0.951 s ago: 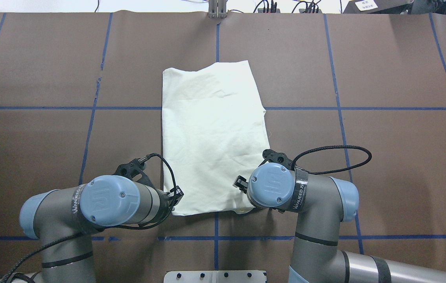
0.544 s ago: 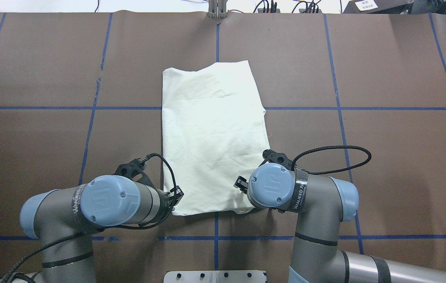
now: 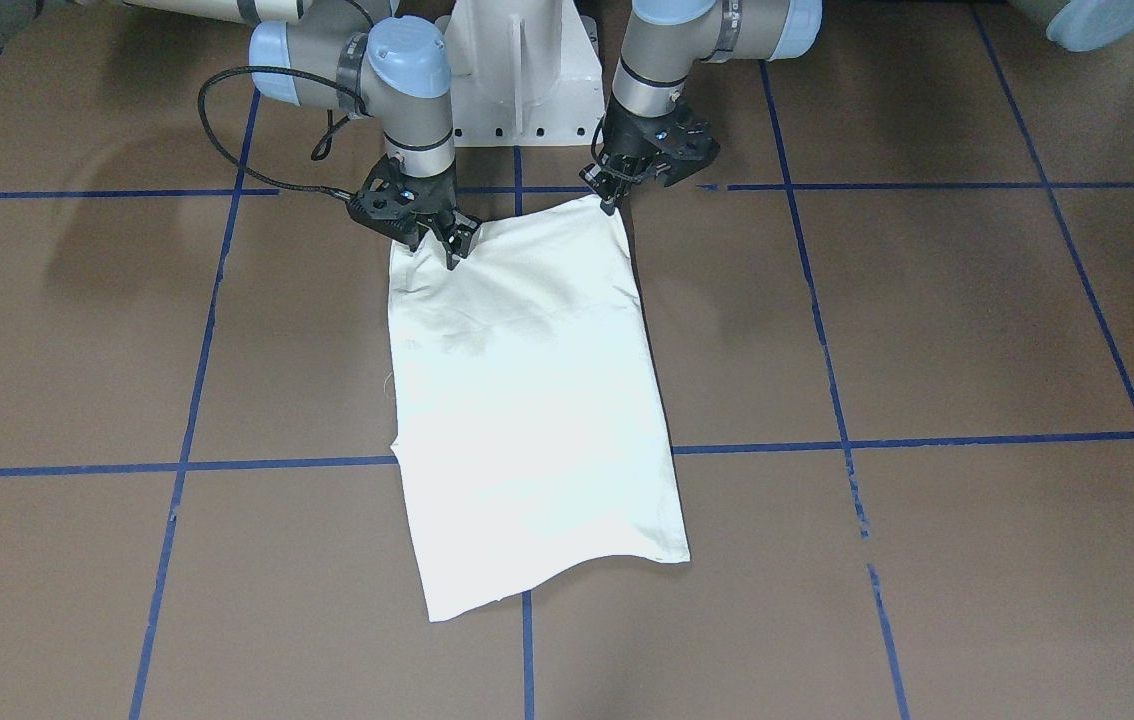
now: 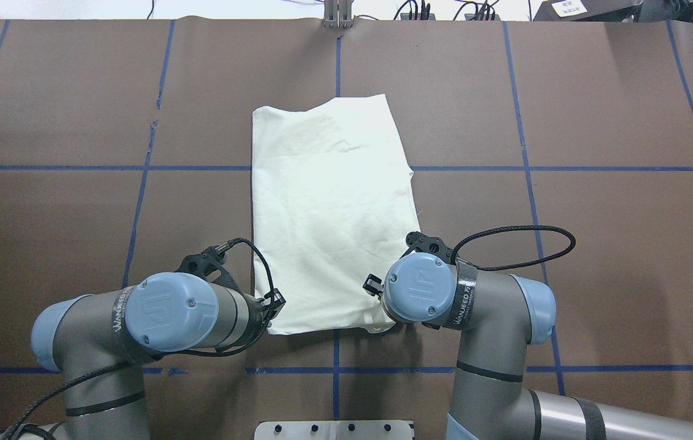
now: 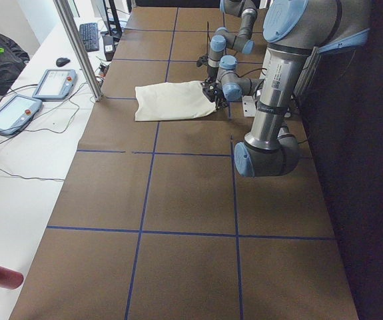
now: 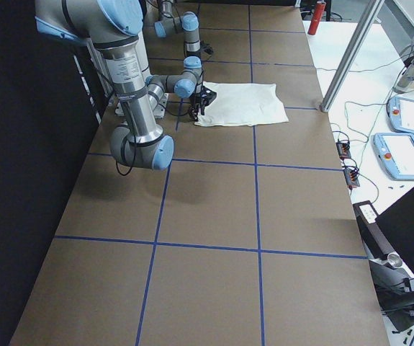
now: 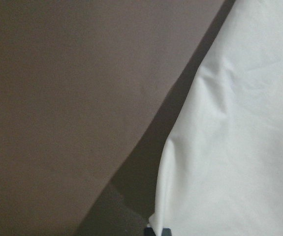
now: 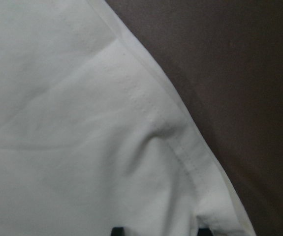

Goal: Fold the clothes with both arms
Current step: 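Lift the near edge with both grippers and fold it toward the far edge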

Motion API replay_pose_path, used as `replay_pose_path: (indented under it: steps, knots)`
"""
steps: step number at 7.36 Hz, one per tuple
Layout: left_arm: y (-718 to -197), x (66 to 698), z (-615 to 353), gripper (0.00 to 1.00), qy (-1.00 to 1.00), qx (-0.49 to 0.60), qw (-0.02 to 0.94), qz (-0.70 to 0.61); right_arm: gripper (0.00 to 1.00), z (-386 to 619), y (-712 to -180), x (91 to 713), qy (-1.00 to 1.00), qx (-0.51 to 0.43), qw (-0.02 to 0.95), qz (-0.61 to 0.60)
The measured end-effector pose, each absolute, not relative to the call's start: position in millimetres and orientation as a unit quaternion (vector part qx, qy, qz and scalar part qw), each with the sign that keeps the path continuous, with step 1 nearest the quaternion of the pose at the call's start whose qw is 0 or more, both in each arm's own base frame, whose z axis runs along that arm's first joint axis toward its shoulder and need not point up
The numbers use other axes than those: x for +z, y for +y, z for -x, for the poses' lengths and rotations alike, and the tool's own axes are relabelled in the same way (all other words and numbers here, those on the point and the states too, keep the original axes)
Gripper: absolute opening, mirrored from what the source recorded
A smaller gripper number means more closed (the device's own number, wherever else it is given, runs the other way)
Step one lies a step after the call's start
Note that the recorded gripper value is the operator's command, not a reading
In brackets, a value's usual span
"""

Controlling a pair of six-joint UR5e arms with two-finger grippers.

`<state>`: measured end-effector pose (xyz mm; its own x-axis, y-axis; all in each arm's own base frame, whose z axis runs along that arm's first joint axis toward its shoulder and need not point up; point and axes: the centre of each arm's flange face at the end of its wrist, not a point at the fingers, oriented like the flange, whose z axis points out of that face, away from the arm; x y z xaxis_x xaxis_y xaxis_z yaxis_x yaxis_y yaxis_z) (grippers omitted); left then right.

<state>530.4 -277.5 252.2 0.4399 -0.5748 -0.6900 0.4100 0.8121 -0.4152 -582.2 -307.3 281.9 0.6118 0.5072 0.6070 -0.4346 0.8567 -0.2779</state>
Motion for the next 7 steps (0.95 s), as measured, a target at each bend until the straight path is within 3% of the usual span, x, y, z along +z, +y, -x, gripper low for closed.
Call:
replay_pose_path:
  steps: [7]
  knots:
    - [-272, 241, -518, 0.00, 0.455, -0.286, 0.838, 0.094, 0.00, 563, -308, 252, -0.412, 0.254, 0.873, 0.057]
